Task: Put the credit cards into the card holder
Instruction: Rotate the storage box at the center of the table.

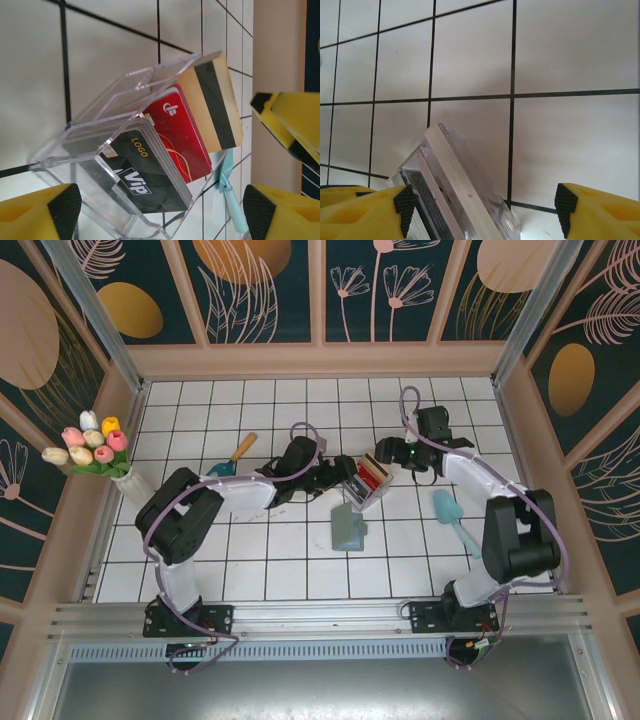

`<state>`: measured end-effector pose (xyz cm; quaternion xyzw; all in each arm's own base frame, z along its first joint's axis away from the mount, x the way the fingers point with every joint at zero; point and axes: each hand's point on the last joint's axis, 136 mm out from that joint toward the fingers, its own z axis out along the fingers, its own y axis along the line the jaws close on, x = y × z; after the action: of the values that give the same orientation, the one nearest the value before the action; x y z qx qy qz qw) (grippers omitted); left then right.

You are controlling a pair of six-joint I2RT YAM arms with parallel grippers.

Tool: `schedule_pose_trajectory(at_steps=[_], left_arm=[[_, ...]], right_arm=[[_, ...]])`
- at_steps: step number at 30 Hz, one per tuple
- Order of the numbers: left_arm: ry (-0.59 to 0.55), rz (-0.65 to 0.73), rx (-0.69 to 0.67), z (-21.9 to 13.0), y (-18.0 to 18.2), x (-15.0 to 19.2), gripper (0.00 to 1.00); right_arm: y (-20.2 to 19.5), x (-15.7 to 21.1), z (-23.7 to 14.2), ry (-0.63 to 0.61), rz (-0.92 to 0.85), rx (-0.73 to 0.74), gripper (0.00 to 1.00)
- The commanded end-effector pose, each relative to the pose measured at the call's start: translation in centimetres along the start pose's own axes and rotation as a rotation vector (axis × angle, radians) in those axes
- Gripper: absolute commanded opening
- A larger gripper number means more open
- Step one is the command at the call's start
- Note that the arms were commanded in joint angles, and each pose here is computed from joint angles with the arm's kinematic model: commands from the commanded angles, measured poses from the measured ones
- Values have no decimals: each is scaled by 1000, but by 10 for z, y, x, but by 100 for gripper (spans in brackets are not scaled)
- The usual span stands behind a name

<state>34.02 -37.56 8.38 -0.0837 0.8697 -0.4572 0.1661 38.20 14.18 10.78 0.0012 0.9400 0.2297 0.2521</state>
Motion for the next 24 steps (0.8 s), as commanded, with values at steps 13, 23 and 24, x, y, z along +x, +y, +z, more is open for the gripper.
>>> schedule_pose_trajectory(at_steps=[13, 23, 24], left_arm=[[-7, -8, 32, 39, -13, -20, 87], [-48, 19, -136, 31, 19, -22, 80], [-47, 22, -138, 31, 19, -22, 78]], right_arm=[[14, 22, 2, 68, 86, -125, 74], [-31, -11, -27, -43, -34, 254, 77], [-31, -13, -29, -48, -59, 282, 77]])
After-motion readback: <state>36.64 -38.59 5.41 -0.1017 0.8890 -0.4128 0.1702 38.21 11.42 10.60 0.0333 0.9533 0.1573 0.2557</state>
